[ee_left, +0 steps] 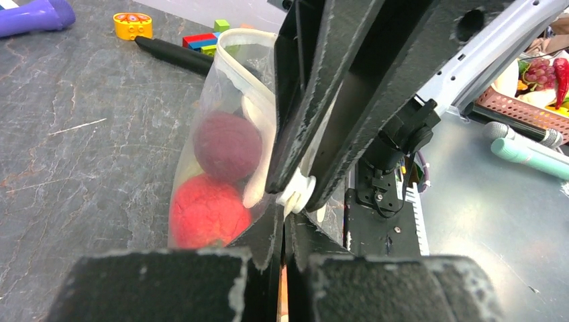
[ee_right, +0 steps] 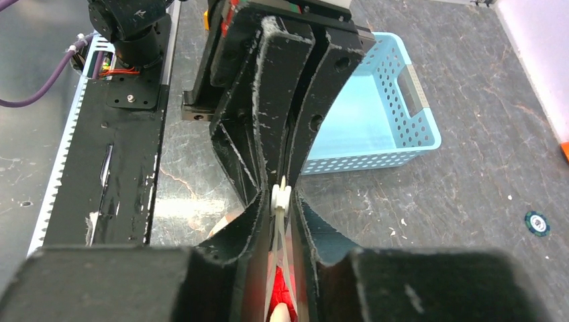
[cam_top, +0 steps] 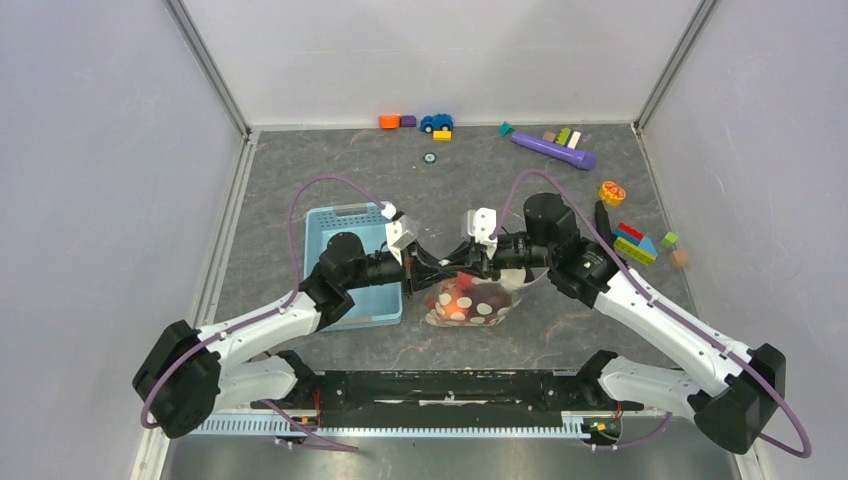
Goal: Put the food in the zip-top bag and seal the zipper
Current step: Zip the zipper food storage bag at the center of the board.
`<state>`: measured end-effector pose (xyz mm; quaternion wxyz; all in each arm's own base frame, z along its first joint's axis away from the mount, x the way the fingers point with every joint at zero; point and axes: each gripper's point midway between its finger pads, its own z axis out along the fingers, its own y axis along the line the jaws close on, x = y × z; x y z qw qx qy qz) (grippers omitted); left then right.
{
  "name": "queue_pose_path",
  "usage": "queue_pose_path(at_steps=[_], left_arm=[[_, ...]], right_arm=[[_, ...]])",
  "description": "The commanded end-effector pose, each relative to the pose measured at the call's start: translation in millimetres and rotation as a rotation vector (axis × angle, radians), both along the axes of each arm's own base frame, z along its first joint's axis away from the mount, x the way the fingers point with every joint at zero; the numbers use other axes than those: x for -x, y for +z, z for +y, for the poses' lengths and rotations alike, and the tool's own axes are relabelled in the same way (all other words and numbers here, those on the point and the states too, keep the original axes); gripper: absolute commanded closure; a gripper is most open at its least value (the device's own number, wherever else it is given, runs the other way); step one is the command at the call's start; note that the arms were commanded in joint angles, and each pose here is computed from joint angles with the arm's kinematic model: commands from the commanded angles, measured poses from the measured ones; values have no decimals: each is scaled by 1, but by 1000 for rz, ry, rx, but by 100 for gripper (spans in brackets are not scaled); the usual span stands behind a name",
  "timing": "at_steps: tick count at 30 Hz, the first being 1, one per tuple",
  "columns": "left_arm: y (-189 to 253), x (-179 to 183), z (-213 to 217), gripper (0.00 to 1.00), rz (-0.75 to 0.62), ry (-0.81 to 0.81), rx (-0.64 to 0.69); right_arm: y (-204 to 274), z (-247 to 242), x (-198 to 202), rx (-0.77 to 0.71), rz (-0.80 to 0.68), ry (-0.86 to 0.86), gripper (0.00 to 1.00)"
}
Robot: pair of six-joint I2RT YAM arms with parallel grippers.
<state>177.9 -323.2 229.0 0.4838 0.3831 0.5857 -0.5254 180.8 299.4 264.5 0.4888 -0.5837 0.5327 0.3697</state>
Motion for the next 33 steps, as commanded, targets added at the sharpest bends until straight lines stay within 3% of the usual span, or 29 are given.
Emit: queue_pose_path(at_steps=[1, 3, 5, 6, 17, 33], left_arm=[[30, 3, 2, 98, -109, -12, 60], [29, 0, 3, 98, -107, 6, 59], [28, 0, 3, 98, -105, 14, 58], [27, -1, 4, 98, -103, 18, 57], [15, -11, 19, 98, -79, 149, 50], [11, -22, 46, 98, -82, 319, 68]], right_arm=[[18, 5, -2, -24, -40, 6, 79], [13, 5, -2, -16, -40, 8, 84], [12, 5, -3, -14, -32, 2, 99], [13, 5, -4, -14, -28, -7, 100], [-4, -22, -21, 38, -39, -211, 100], [-6, -30, -23, 8, -4, -285, 100]])
